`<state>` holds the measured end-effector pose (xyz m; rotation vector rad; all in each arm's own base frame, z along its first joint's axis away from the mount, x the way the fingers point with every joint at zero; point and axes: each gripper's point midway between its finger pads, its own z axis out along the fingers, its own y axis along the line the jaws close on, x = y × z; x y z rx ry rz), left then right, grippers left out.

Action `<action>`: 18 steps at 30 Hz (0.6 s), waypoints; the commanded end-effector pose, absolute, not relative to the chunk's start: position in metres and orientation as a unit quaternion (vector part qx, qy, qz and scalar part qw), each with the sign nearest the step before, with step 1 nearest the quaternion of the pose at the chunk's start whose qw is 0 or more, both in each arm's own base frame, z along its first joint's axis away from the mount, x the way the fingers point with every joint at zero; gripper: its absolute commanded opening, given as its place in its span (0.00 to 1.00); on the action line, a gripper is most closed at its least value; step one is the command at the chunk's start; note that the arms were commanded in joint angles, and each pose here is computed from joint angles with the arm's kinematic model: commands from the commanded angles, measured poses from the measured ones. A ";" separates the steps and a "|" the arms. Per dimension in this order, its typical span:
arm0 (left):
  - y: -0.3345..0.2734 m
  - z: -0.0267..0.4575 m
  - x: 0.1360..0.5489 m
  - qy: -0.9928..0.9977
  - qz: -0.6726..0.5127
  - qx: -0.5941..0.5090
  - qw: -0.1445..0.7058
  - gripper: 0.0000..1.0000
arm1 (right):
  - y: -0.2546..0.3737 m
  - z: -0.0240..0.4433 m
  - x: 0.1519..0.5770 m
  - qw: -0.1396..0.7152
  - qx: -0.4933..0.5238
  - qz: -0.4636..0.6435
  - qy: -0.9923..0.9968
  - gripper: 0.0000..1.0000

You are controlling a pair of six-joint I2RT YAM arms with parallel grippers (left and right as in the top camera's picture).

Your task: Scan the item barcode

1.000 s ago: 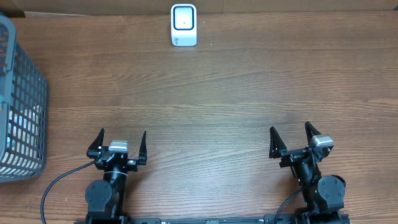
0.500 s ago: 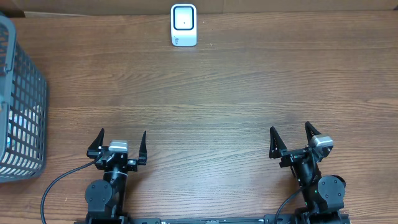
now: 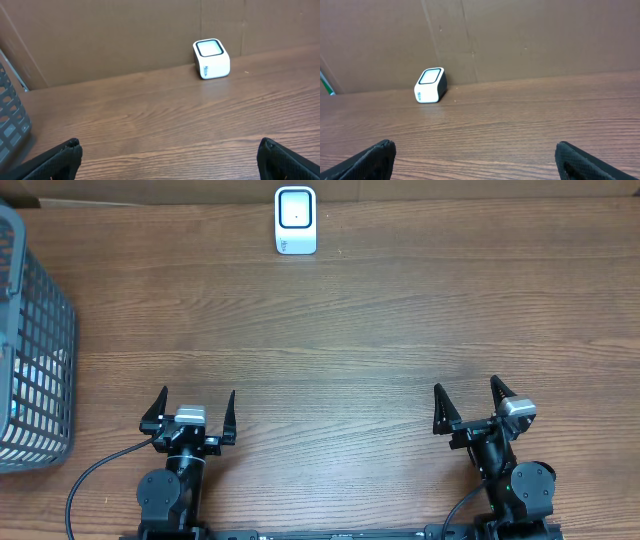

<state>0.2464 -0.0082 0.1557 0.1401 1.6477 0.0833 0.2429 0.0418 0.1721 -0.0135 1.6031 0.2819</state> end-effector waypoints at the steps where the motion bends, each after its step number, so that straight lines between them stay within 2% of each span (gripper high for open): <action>1: -0.012 0.162 0.246 0.722 0.034 0.076 0.687 1.00 | 0.040 0.170 0.243 0.688 -0.002 0.124 0.715 1.00; 8: -0.017 0.177 0.244 0.712 0.007 0.069 0.698 1.00 | 0.040 0.170 0.243 0.688 -0.002 0.124 0.715 1.00; 18: -0.023 0.249 0.249 0.751 -0.010 0.079 0.655 1.00 | 0.040 0.170 0.243 0.688 -0.002 0.124 0.715 1.00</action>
